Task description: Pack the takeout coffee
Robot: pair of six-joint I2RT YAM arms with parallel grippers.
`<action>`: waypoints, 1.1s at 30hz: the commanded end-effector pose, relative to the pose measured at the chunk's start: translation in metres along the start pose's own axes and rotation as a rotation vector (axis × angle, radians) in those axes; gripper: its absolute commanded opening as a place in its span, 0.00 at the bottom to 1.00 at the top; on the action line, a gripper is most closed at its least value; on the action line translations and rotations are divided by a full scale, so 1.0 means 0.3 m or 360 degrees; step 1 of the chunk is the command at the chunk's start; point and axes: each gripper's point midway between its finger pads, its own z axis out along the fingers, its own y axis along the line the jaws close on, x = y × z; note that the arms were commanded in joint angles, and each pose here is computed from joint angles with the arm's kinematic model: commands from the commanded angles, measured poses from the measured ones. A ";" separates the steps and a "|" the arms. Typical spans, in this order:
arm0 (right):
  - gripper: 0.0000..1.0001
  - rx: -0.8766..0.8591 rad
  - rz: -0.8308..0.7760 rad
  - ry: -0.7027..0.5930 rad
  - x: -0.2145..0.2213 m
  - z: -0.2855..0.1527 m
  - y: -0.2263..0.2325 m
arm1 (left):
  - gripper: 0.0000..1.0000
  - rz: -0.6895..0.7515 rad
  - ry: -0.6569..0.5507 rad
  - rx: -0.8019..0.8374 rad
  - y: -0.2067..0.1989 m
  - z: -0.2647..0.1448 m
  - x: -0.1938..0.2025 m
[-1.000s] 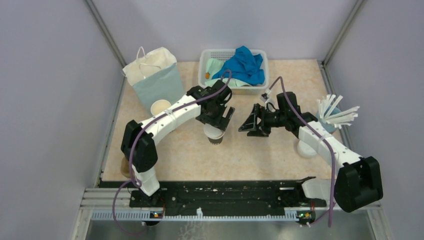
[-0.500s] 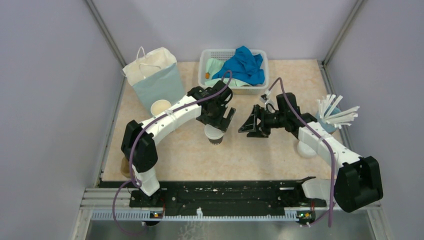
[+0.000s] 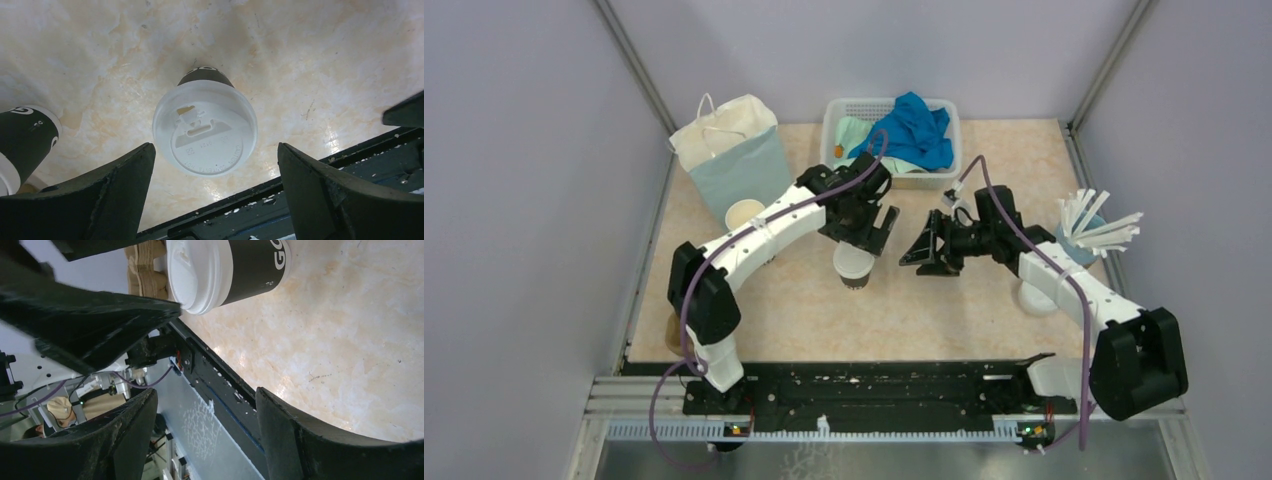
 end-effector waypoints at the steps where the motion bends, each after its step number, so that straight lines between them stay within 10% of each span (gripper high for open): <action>1: 0.72 -0.0060 -0.0064 0.0024 -0.026 0.031 0.018 | 0.98 -0.0085 -0.0170 0.0025 -0.009 -0.173 -0.075; 13: 0.74 -0.0151 -0.0134 0.0216 -0.097 0.252 0.060 | 0.76 -0.0667 -0.0332 0.0544 0.067 -0.204 -0.012; 33: 0.48 -0.0172 -0.0088 0.0336 -0.076 0.346 -0.004 | 0.50 -0.0774 -0.0042 0.0489 0.139 0.040 0.096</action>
